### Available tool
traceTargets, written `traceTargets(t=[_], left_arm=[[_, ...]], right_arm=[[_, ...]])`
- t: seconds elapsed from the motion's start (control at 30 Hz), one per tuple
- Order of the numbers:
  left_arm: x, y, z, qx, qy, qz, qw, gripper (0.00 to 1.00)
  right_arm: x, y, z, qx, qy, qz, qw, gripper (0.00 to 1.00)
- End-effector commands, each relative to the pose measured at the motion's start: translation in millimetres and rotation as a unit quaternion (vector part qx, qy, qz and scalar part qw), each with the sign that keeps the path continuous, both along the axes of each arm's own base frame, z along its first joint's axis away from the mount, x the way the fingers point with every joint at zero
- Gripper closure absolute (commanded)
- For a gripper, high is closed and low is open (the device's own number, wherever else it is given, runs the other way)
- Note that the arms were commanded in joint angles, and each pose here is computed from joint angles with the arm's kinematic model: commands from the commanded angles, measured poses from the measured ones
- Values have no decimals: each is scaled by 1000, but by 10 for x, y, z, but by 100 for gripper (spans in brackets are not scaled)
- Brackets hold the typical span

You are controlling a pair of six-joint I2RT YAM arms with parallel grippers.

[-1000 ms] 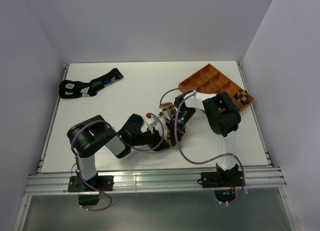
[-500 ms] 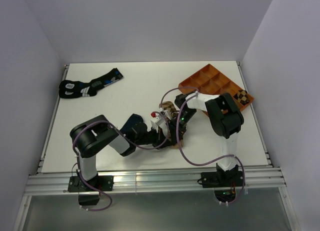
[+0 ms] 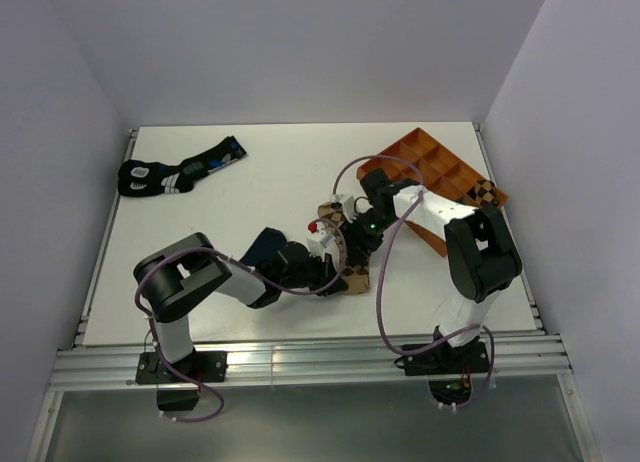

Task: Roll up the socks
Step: Roll the sock at the center of the board.

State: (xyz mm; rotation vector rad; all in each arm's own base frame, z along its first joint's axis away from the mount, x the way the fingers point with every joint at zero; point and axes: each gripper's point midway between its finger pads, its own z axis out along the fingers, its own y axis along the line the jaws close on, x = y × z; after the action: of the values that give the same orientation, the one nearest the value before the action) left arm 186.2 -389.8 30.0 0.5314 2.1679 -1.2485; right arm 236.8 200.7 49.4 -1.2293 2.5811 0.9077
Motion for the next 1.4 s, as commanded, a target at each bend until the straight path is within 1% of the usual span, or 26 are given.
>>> traceTargets(t=[0.0,0.1,0.17,0.23,0.4,0.57,0.7,0.77,0.93,1.07,1.13,1.17,1.3,1.37], left_arm=[[49,-8,47,14,9,23,1000,100],[54,-25,55,18,12,28,999,100],[63,-37,67,18,12,32,999,100],[67,-43,87,17,11,35,999,100],[76,-38,113,21,11,42,999,100],[113,-38,131,33,7,45,998,100],[126,-3,99,54,7,49,997,100],[137,23,31,73,15,52,996,100],[127,88,-32,78,47,60,994,100],[142,166,-66,78,91,78,990,100],[125,171,-72,71,114,72,988,100],[107,190,-104,79,124,73,987,100],[71,174,-128,85,151,64,983,100],[44,164,-132,84,171,58,980,100]], right_arm=[[338,-142,-2,-42,-63,-67,995,53],[442,-191,-101,-68,-65,-88,992,60],[510,-225,-213,-91,-63,-100,989,68],[618,-259,-264,-108,-73,-114,985,73],[703,-255,-449,-142,-60,-120,981,78],[794,-135,-531,-149,-60,-112,981,78],[816,-5,-534,-142,-57,-103,983,79],[830,17,-519,-141,-62,-103,983,79],[813,28,-381,-121,-77,-106,984,78],[772,33,-255,-104,-83,-111,985,75],[819,33,-130,-92,-98,-122,983,72],[824,9,-104,-90,-101,-128,982,71],[860,-47,113,-66,-125,-146,979,62],[847,-61,220,-54,-137,-149,978,62]])
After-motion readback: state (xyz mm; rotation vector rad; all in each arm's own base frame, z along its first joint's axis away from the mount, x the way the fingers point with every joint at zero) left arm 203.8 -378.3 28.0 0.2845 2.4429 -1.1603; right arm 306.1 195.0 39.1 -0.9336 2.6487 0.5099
